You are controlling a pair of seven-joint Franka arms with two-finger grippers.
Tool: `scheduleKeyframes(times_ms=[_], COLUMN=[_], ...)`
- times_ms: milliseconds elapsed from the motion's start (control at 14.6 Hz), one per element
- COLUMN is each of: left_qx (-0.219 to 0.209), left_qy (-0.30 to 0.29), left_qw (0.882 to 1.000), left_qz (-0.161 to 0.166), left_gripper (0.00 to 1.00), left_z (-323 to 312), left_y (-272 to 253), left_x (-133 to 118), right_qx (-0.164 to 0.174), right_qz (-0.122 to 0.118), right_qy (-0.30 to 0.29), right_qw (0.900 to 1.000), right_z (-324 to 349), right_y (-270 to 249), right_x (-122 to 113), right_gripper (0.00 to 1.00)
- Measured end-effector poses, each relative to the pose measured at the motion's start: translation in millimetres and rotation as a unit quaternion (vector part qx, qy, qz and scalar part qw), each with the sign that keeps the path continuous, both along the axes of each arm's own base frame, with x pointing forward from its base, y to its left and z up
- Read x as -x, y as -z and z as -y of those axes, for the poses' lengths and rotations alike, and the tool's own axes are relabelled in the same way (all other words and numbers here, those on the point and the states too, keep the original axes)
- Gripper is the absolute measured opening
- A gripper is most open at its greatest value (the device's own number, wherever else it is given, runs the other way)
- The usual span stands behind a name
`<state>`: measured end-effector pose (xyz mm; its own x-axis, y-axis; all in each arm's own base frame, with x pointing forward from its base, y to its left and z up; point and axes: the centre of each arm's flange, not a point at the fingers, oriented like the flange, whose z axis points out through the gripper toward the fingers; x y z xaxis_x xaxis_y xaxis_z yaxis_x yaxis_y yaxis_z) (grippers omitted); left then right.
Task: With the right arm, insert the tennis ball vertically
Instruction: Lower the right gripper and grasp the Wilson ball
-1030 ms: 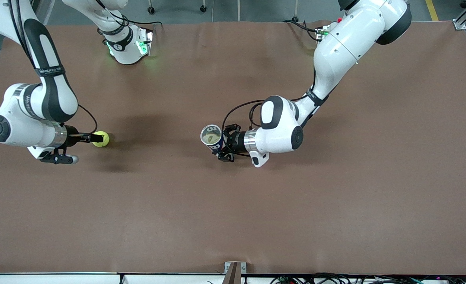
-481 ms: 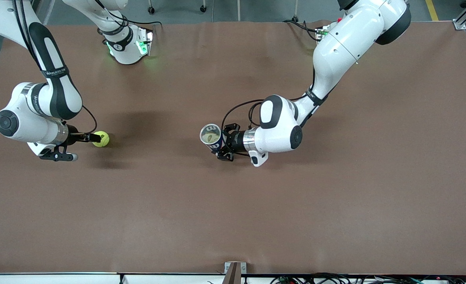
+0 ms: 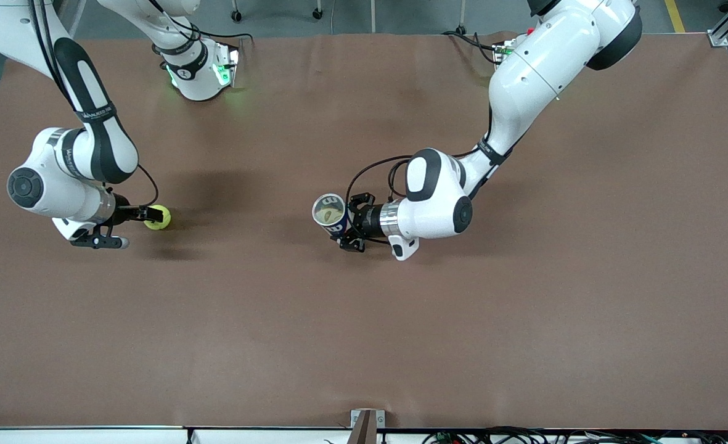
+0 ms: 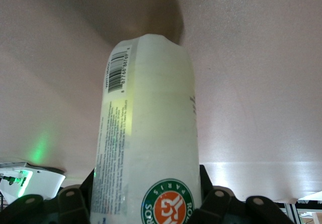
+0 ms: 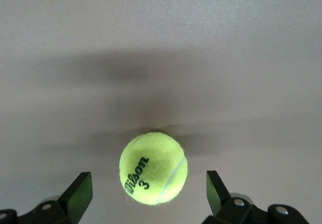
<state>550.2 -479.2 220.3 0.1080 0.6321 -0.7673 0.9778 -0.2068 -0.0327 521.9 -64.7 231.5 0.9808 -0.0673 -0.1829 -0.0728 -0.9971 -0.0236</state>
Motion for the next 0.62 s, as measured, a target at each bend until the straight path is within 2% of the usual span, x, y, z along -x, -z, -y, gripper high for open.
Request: scheduleKeyframes(times_ms=[618], left_qx=[0.000], left_qy=[0.000], left_qw=[1.000], left_qz=[0.000], left_gripper=[0.75], left_z=[0], left_y=[0], left_x=[0], right_qx=[0.004], right_qz=[0.026], right_qy=[-0.001], right_qw=[1.000], right_z=[-3], right_y=[19], right_x=[16], right_gripper=[0.97])
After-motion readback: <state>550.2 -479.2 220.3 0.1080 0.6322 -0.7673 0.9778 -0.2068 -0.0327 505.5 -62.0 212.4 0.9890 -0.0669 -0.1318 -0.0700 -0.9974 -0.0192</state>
